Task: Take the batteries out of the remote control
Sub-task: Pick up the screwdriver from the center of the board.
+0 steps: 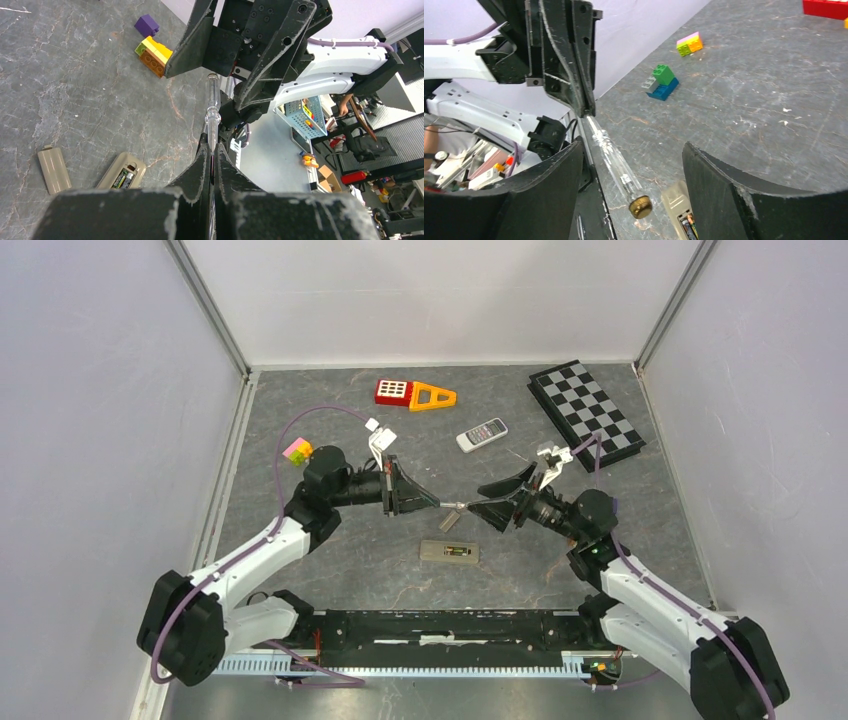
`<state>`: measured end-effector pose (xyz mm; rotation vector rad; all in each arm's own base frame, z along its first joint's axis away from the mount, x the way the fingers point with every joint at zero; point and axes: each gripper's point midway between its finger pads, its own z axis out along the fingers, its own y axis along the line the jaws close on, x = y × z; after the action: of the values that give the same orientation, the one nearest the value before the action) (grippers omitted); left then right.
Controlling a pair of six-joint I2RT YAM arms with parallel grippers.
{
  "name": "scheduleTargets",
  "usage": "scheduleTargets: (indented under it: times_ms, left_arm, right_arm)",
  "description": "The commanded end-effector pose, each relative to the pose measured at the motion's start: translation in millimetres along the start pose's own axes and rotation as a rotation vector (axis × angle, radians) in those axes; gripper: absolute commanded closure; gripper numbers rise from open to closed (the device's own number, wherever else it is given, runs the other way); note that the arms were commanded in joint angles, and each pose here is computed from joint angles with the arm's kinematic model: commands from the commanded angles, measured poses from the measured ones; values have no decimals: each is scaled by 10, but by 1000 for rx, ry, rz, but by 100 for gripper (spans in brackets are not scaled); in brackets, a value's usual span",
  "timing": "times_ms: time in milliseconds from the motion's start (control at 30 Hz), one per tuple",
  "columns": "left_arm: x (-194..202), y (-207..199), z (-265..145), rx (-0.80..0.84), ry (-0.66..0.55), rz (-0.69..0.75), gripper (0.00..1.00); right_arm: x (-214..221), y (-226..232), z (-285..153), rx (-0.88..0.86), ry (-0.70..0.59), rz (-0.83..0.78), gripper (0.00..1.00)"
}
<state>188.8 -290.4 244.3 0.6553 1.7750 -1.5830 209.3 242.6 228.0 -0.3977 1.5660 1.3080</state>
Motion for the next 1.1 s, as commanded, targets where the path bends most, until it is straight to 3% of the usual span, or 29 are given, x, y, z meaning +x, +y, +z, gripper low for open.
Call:
scheduleTargets:
  times_ms: [0, 333, 533, 1067]
  left_arm:
    - [-104, -78, 30, 32, -29, 10, 98]
    - [-122, -109, 86, 81, -15, 1, 98]
    - [-99, -139, 74, 96, -4, 6, 98]
    - [-67, -155, 56, 102, -1, -1, 98]
  right_arm:
    - [-100, 240, 25, -130, -18, -25, 25]
    - [-31, 338, 23, -210, 20, -57, 48]
    - [12, 343, 31, -226, 43, -63, 44]
    - [-27, 449, -12, -270, 34, -103, 60]
